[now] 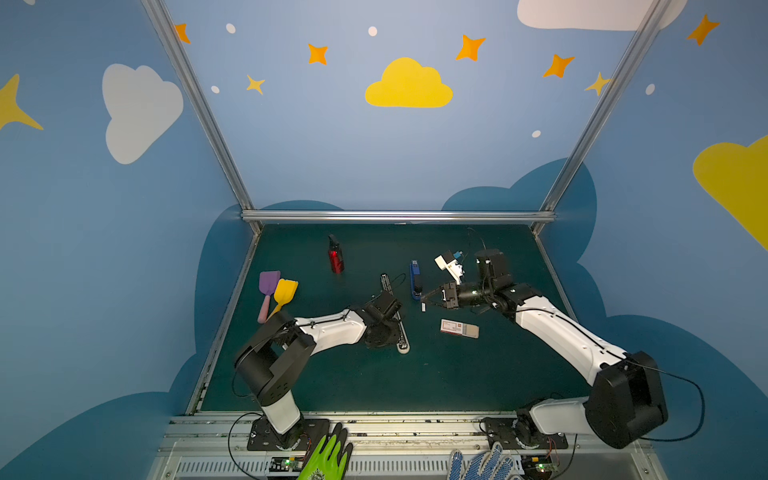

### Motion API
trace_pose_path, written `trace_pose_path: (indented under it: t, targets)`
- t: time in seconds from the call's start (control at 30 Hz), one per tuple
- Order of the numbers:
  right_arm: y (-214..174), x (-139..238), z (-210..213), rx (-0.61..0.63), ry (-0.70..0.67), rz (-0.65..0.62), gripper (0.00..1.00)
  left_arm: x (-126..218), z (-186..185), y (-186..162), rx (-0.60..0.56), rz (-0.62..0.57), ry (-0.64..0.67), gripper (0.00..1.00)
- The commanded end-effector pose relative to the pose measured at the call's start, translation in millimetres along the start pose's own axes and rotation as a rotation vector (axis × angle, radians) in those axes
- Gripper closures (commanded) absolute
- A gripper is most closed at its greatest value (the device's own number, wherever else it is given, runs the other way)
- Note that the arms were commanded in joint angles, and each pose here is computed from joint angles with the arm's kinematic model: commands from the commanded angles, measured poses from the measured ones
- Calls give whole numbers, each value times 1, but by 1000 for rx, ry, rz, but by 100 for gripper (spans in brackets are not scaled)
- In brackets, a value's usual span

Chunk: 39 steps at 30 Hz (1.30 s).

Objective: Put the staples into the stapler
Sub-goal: 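Carry the strip over the stapler channel with the right gripper while the left gripper withdraws, then lower the staple strip into the open stapler channel with the right gripper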

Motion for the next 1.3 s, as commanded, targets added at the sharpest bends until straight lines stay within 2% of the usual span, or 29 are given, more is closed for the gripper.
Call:
trace_pose_path:
  t: [0.0, 0.17, 0.33, 0.5, 0.6, 0.73, 0.87, 1.27]
  targets:
    - [4, -7, -18, -1, -89, 20, 84, -6, -7, -15, -21, 62, -29, 65]
    - [-5, -30, -47, -52, -301, 153, 83, 22, 21, -5, 2, -47, 47, 63]
    - [-7, -60, -61, -18, -488, 254, 83, 69, 69, 2, 117, -199, 127, 59]
    - [-7, -83, -76, 24, -653, 318, 82, 105, 96, 7, 193, -315, 119, 56]
    - [-7, -94, -85, 66, -755, 350, 82, 114, 104, 10, 224, -358, 99, 55]
    - [-7, -109, -90, 125, -791, 366, 82, 118, 102, 14, 227, -372, 55, 54]
    - [-6, -119, -92, 173, -812, 370, 82, 113, 87, 14, 193, -337, -13, 52]
    - [-7, -134, -106, 186, -837, 369, 82, 101, 83, 12, 199, -291, -16, 52]
Point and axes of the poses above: each gripper's point midway between its finger pads, its own x axis back along the fingers, its own z axis along the line the jaws close on, y = z × x, the point moved 2 cm from there along x, back along the fingers, and after that the axes turned 10 degrees about x, right-handed, at the moved point
